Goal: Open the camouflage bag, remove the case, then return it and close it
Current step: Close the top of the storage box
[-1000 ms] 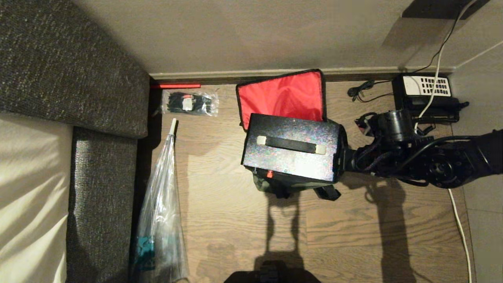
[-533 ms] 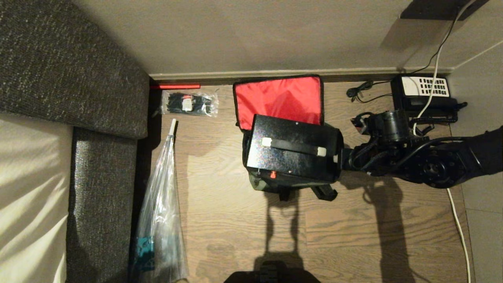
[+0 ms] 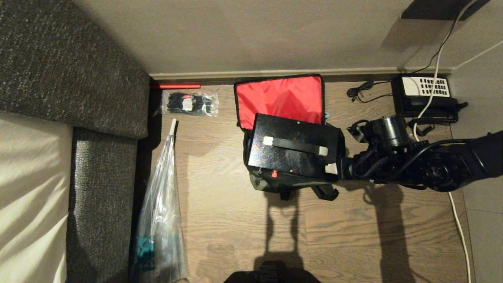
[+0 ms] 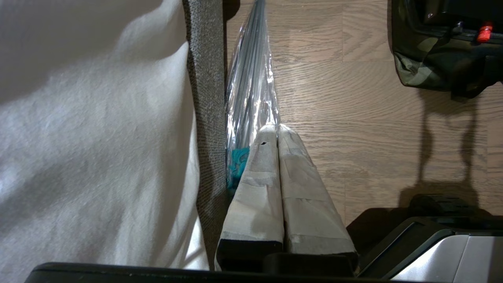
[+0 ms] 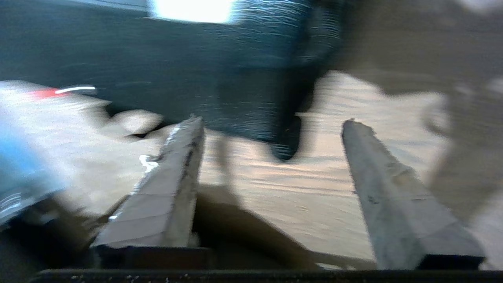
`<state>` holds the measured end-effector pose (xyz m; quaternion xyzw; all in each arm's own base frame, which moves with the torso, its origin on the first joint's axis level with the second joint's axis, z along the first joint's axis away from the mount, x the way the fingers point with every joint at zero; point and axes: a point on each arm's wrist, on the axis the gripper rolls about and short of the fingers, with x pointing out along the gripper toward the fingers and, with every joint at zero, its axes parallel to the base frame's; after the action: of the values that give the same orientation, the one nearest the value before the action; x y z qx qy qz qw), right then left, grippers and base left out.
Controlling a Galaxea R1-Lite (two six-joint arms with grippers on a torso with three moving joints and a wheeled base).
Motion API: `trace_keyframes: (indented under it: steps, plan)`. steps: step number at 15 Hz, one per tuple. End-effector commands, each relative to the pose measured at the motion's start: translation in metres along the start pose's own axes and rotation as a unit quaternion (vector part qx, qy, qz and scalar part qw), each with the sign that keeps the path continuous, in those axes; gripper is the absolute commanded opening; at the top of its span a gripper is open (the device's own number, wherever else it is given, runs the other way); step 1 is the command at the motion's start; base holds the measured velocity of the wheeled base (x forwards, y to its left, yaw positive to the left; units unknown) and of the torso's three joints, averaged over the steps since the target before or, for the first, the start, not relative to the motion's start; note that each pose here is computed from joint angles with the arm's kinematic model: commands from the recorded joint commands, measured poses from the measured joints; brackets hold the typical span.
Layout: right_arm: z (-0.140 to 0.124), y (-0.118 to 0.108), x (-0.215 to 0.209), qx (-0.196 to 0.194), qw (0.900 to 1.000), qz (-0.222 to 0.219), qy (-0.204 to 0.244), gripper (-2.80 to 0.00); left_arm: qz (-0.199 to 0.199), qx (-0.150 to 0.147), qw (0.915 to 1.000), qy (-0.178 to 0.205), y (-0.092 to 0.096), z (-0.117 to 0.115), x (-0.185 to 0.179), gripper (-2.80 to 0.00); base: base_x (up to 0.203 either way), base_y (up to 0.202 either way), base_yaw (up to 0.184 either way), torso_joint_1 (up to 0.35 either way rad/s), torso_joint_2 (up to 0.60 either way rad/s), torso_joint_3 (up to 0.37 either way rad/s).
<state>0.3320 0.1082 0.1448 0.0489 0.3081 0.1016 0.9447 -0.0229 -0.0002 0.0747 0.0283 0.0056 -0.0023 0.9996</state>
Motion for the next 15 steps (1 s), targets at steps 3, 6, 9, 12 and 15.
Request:
trace_keyframes:
  steps: [3, 6, 9, 12, 15]
  plan:
    - [0.021, 0.039, -0.019, 0.045, 0.996, 0.070, -0.046, 0.00, 0.001, 0.000, 1.0000, -0.001, 0.000, 0.000, 0.000, -2.80, 0.000, 0.000, 0.000, 0.000, 0.00, 0.000]
    - [0.036, 0.074, -0.020, 0.099, 0.986, 0.122, -0.061, 0.00, 0.001, 0.000, 1.0000, -0.001, 0.000, 0.000, 0.000, -2.80, 0.000, 0.000, 0.000, 0.000, 0.00, 0.000]
    - [0.055, 0.119, -0.019, 0.146, 0.964, 0.217, -0.057, 0.00, 0.000, 0.000, 1.0000, -0.001, 0.000, 0.000, 0.000, -2.80, 0.000, 0.000, 0.000, 0.000, 0.00, 0.000]
    - [0.042, 0.159, 0.001, 0.136, 0.960, 0.244, 0.015, 0.00, 0.000, 0.000, 1.0000, -0.002, 0.000, 0.000, 0.000, -2.80, 0.000, 0.000, 0.000, 0.000, 0.00, 0.000]
    - [0.020, 0.185, 0.012, 0.128, 0.958, 0.249, 0.052, 0.00, 0.000, 0.000, 1.0000, -0.001, 0.000, 0.000, 0.000, -2.80, 0.000, 0.000, 0.000, 0.000, 0.00, 0.000]
